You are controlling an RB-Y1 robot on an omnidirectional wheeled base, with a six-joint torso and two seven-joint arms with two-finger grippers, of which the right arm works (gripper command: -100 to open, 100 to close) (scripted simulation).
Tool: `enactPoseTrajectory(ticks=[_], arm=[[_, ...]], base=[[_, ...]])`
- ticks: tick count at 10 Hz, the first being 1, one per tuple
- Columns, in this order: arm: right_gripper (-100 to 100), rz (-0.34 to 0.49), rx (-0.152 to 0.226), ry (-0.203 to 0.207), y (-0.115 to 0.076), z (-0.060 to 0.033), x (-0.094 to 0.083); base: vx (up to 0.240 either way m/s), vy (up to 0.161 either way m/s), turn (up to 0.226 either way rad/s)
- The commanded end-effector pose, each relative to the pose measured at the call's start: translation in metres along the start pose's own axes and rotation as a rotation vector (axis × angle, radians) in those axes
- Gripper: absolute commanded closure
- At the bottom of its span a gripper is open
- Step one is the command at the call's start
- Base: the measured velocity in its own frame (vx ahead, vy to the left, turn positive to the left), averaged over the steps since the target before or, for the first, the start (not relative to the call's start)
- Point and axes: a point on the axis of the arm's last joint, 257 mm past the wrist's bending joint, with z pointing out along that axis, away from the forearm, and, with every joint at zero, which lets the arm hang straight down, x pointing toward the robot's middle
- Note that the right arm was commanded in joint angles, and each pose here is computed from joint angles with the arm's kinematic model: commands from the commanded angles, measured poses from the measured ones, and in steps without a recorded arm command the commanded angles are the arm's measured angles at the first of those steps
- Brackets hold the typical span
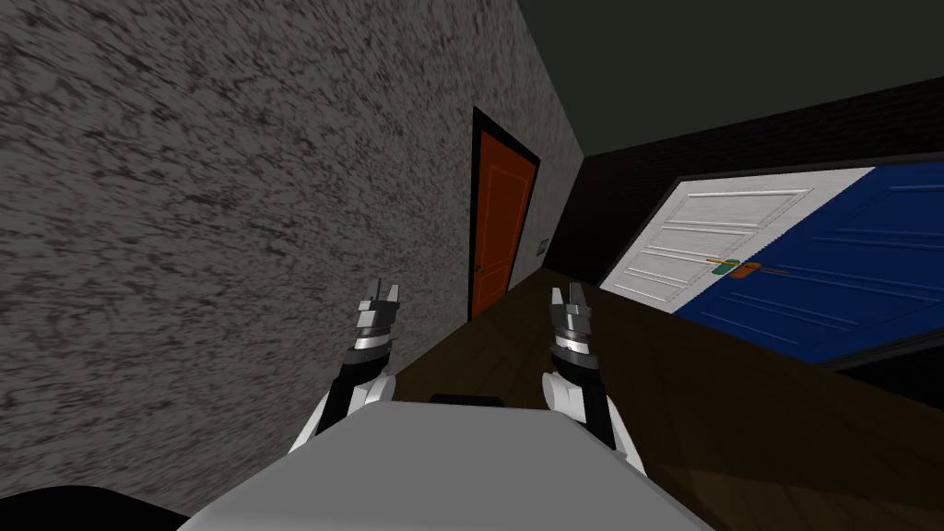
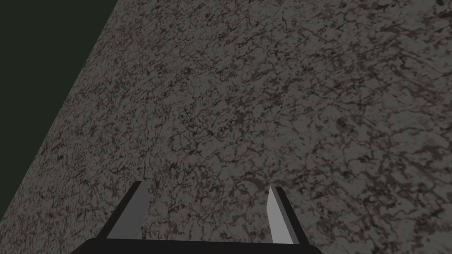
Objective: Pull the door open
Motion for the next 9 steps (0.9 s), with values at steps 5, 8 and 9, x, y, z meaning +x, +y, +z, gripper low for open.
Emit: enactPoseTrajectory(ticks=[5,8,9], arm=[[-100,-0.144,0.052,0.066,-0.039,-0.0113,0.011],[-100,-0.227,0.079,0.104,-0.061,-0.0190,0.017],[-100,-0.249,0.086,0.114,-0.067,-0.0213,0.018]], base=[[0.088,-0.026,0.067],[0.116,-0.041,0.083],[0.069,-0.029,0.062]])
